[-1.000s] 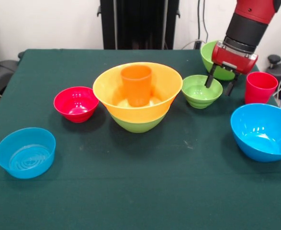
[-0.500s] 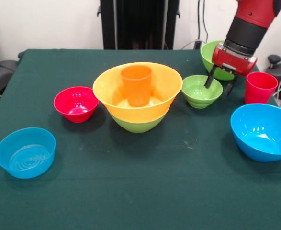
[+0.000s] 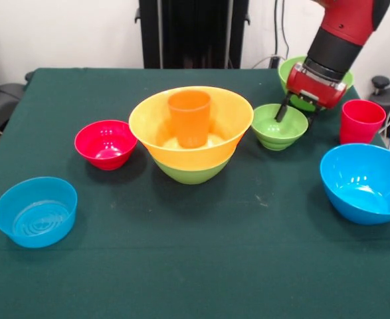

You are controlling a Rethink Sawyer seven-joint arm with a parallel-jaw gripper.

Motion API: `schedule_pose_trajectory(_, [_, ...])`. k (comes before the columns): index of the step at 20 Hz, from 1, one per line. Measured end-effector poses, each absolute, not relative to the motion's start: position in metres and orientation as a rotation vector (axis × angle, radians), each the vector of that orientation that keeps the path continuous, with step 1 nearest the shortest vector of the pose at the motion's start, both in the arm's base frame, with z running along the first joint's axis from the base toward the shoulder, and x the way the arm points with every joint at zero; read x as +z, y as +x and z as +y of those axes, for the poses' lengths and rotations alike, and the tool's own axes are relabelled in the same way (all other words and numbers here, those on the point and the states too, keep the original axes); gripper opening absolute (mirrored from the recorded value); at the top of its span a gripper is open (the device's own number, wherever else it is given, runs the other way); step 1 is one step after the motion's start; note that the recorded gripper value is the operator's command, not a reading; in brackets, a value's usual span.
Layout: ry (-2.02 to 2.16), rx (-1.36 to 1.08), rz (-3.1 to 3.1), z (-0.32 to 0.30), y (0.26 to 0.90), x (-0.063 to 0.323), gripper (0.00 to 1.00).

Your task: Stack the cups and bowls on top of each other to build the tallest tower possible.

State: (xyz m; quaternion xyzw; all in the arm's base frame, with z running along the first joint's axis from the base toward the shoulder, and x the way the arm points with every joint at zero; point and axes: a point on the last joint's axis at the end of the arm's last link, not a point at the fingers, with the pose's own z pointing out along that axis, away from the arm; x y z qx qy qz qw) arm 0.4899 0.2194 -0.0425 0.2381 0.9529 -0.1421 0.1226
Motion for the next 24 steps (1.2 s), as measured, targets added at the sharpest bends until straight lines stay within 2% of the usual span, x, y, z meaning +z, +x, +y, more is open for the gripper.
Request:
schedule_pose_trajectory(4, [0.687,-0.445,2.774,0.215,0.487,-0.045,1.00])
schedule_pose_trajectory(5, [0.681,-0.454,2.770,0.215,0.486,-0.046,0.00])
schedule_pose_trajectory(17, [0.693,-0.465,2.731,0.205,0.498,-0.031,0.00])
schedule_pose_trajectory(24, [0.759,-0.430,2.736,0.206,0.512,-0.003,0.00])
